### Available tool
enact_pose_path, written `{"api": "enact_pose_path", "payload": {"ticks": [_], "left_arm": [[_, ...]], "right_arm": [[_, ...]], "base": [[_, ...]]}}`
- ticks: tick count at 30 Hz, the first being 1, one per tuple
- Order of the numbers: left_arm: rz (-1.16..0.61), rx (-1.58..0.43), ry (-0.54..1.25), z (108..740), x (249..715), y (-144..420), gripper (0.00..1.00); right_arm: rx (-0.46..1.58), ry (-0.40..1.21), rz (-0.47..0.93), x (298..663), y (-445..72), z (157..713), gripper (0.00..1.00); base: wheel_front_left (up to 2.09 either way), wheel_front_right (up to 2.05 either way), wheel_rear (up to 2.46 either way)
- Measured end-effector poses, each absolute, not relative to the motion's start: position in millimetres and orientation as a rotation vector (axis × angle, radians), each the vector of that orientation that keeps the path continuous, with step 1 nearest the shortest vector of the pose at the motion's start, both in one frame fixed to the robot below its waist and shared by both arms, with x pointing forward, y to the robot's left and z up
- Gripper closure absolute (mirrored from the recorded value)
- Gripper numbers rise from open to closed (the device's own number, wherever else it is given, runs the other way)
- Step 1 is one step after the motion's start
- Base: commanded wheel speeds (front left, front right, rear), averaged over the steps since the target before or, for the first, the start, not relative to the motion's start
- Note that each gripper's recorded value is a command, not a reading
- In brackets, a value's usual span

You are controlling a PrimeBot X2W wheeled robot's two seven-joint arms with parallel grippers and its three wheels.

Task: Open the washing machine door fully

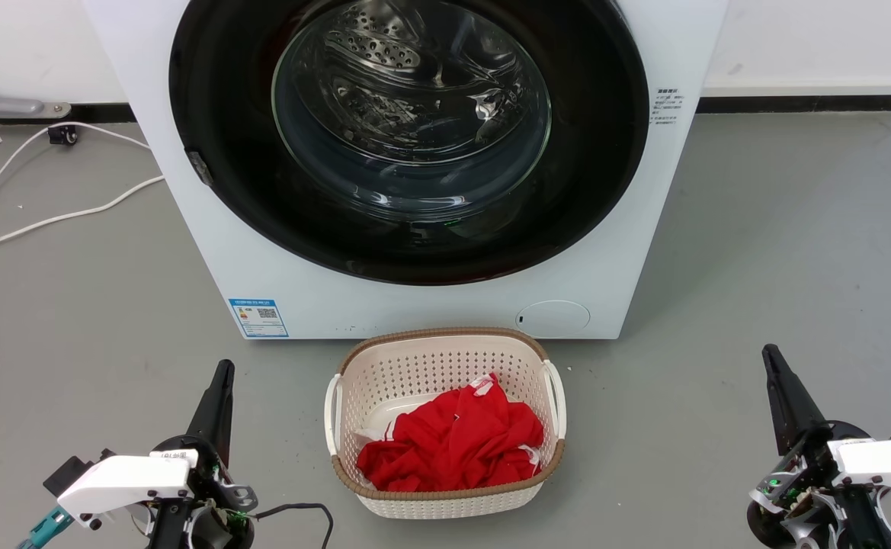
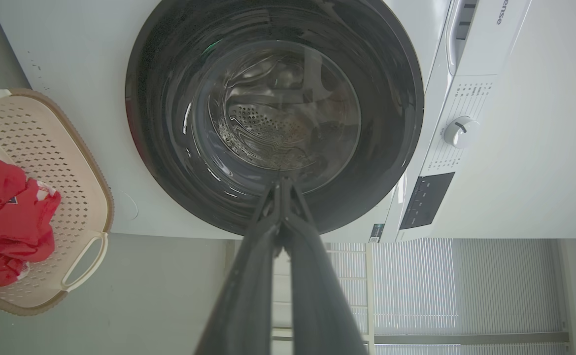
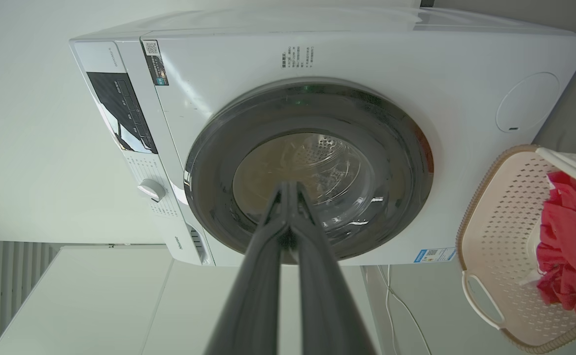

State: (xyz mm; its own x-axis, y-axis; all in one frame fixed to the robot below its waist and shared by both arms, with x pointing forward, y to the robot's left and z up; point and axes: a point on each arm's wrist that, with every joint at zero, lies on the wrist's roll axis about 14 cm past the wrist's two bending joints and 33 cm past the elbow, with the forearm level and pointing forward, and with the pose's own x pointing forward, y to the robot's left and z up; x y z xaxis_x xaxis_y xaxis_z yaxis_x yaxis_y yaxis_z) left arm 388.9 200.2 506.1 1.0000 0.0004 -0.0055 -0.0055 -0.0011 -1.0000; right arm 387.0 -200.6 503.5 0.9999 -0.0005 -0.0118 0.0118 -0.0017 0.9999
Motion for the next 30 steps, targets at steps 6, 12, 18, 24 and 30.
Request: {"api": "enact_pose_path", "payload": {"ticks": [6,12,18,24,30], "left_arm": [[0.005,-1.573,0.004,506.0,388.9,200.2,1.0],[0.023,-1.577,0.02,498.9,386.7,199.6,0.0],[0.048,-1.579,0.05,487.0,381.0,193.7,0.0],[0.037,-1.539,0.039,491.8,382.4,189.5,0.0],[0.025,-1.447,0.011,500.6,384.5,190.0,0.0]], "right_arm": [[1.573,0.009,-0.01,387.0,-200.7,503.5,1.0],[1.574,0.025,-0.029,384.1,-200.7,496.1,0.0],[1.576,0.044,-0.076,375.4,-201.9,481.4,0.0],[1.555,0.016,-0.082,376.5,-204.2,486.1,0.0],[1.454,-0.01,-0.066,378.3,-204.8,496.0,0.0]], "base": [[0.0,0.0,0.0],[0.0,0.0,0.0],[0.0,0.0,0.0],[0.0,0.0,0.0],[0.0,0.0,0.0]]}}
